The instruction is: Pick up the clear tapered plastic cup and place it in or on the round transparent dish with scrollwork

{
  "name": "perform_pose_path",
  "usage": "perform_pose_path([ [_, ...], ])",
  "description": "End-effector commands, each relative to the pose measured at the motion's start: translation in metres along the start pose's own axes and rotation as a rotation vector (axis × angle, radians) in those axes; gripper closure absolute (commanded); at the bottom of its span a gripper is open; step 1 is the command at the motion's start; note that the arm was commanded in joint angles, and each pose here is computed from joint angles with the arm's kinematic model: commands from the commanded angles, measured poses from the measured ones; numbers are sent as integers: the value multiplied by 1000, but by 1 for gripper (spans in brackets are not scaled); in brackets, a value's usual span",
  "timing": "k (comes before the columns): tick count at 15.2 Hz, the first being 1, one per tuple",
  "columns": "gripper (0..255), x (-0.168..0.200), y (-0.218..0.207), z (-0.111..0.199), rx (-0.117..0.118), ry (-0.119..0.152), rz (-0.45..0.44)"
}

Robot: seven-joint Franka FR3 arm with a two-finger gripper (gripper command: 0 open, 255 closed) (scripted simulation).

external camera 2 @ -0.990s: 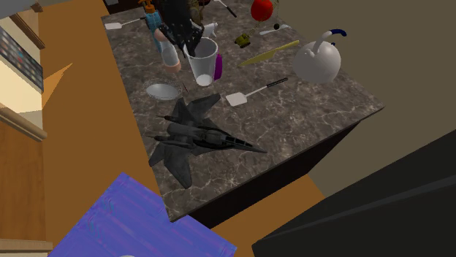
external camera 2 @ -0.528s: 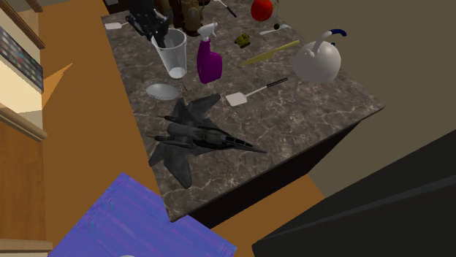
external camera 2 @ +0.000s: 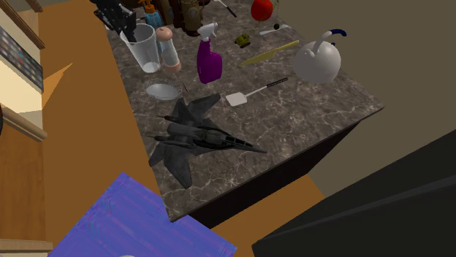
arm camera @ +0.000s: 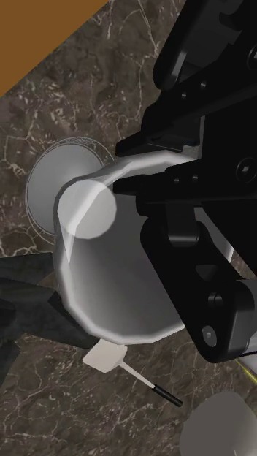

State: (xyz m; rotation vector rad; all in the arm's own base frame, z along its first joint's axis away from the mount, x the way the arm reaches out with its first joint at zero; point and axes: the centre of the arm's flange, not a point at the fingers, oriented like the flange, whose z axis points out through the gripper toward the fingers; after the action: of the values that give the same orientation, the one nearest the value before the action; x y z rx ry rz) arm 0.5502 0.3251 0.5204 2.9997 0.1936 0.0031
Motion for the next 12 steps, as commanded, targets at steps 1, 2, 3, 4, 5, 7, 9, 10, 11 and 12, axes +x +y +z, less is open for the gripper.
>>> perform_pose_path([
  [1, 255, -2, -10, 6, 0, 0, 1],
  [2, 255, -2, -11, 11, 0, 0, 1],
  [3, 255, -2, -12, 17, 0, 0, 1],
  [4, 255, -2, -12, 22, 0, 0, 1],
  [5, 255, -2, -13, 27, 0, 0, 1],
  [7, 255, -2, -15, 37, 0, 0, 1],
  [9, 255, -1, -16, 48, 0, 0, 1],
  [10, 255, -1, -17, 53, 0, 0, 1],
  [11, 255, -1, -17, 58, 0, 0, 1],
  [12, 255, -1, -18, 64, 0, 0, 1],
])
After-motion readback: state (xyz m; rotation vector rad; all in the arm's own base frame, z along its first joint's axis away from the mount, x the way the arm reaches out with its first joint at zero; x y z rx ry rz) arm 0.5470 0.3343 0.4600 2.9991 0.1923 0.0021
